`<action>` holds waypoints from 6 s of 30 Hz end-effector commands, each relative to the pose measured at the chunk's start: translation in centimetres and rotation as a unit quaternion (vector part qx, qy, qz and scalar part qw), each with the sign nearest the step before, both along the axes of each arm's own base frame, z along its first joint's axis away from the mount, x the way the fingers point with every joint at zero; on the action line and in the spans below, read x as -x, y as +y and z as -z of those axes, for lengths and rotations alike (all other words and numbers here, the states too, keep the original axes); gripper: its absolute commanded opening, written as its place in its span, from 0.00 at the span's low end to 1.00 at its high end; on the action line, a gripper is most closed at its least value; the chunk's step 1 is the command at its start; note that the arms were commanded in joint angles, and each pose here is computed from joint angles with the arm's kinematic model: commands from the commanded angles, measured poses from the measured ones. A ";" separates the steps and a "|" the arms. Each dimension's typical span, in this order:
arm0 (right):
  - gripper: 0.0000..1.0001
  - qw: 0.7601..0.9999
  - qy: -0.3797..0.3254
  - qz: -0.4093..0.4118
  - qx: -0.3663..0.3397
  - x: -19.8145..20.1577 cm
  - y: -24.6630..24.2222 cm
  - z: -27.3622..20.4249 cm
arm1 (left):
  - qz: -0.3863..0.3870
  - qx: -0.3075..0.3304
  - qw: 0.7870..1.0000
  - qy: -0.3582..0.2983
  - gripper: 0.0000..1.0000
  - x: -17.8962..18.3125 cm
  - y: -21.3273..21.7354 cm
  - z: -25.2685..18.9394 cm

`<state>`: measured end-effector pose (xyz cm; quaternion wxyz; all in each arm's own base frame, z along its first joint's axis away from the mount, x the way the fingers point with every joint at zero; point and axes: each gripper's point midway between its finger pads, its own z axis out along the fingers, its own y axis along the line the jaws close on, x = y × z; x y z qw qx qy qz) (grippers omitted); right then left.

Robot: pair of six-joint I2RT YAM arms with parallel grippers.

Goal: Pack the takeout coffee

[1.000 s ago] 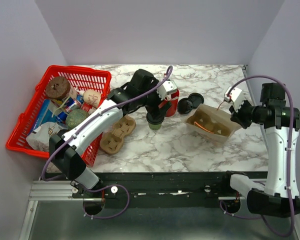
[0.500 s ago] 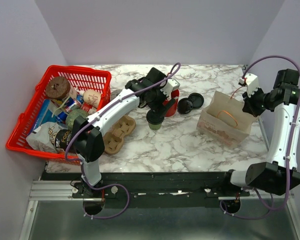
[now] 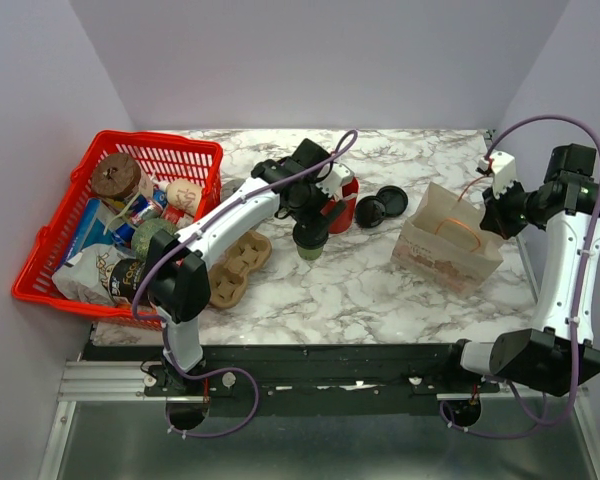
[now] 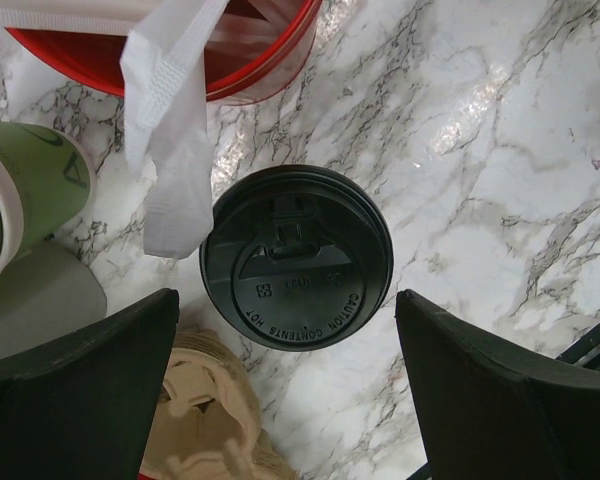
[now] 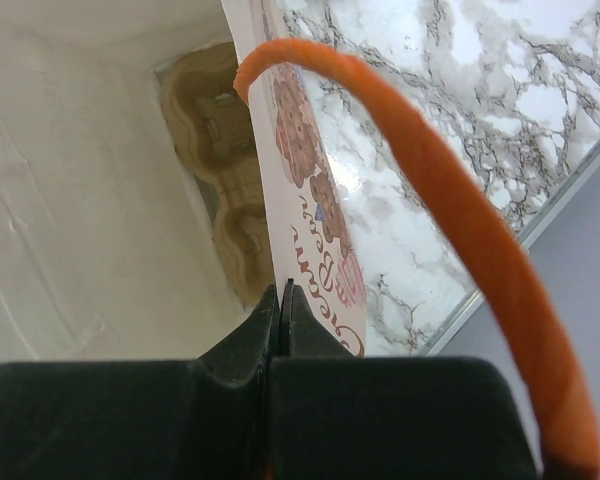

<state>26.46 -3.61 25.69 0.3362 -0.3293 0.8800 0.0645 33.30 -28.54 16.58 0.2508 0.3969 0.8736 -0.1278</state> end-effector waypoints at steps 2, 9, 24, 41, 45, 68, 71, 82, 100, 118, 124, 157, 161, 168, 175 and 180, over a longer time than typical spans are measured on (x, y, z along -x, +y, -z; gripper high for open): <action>0.02 0.999 0.022 0.002 -0.030 1.7 1.2 0.3 | -0.006 -0.016 1.000 0.023 0.98 0.5 0.6 1.2; 0.03 0.999 0.022 0.002 -0.029 2.0 1.3 0.4 | -0.001 -0.020 0.999 0.037 0.98 0.5 0.3 2.1; 0.03 0.999 0.022 0.001 -0.029 2.1 1.4 0.6 | 0.004 -0.011 0.999 0.047 0.96 0.5 -0.4 2.3; 0.03 0.999 0.022 0.000 -0.031 2.0 1.4 0.7 | 0.012 -0.012 0.998 0.054 0.90 0.5 -0.7 3.0; 0.03 0.999 0.022 0.000 -0.032 2.1 1.5 0.7 | 0.013 -0.016 0.998 0.052 0.89 0.4 -0.7 3.2; 0.03 0.999 0.022 -0.002 -0.034 2.2 1.6 0.9 | 0.012 -0.042 0.998 0.046 0.90 0.1 -0.1 4.3; 0.03 0.999 0.022 -0.001 -0.034 2.2 1.6 1.0 | 0.013 -0.047 0.998 0.043 0.89 0.1 0.0 4.4; 0.03 0.999 0.022 -0.001 -0.032 2.0 1.4 0.9 | 0.025 -0.044 0.998 0.049 0.76 1.0 0.3 3.9; 0.03 0.999 0.018 -0.003 -0.035 2.4 1.8 0.1 | 0.092 0.004 0.995 0.025 0.33 5.2 2.1 -2.3; 0.01 0.998 -0.039 -0.019 -0.051 5.3 4.3 -3.6 | 0.258 0.296 0.892 -0.223 0.00 8.6 -3.3 -21.9; 0.00 0.998 -0.039 -0.019 -0.051 5.8 4.9 -3.2 | 0.275 0.379 0.838 -0.279 0.00 8.6 -6.0 -28.5; 0.00 0.998 -0.042 -0.008 -0.034 7.0 5.3 -3.9 | 0.532 0.269 0.740 -0.311 0.00 16.7 -15.7 -23.9; 0.00 0.999 -0.041 -0.011 -0.026 7.5 5.4 -3.5 | 0.542 0.251 0.735 -0.320 0.00 16.7 -16.9 -23.2; 0.00 0.999 -0.034 -0.010 -0.031 7.7 5.7 -2.6 | 0.550 0.225 0.739 -0.319 0.00 16.5 -19.0 -21.7; 0.00 0.999 -0.037 -0.006 -0.034 7.5 5.7 -2.9 | 0.563 0.197 0.737 -0.319 0.00 16.7 -19.7 -19.7; 0.00 0.999 -0.033 -0.001 -0.035 7.7 5.8 -2.8 | 0.556 0.179 0.750 -0.310 0.00 16.4 -20.1 -18.3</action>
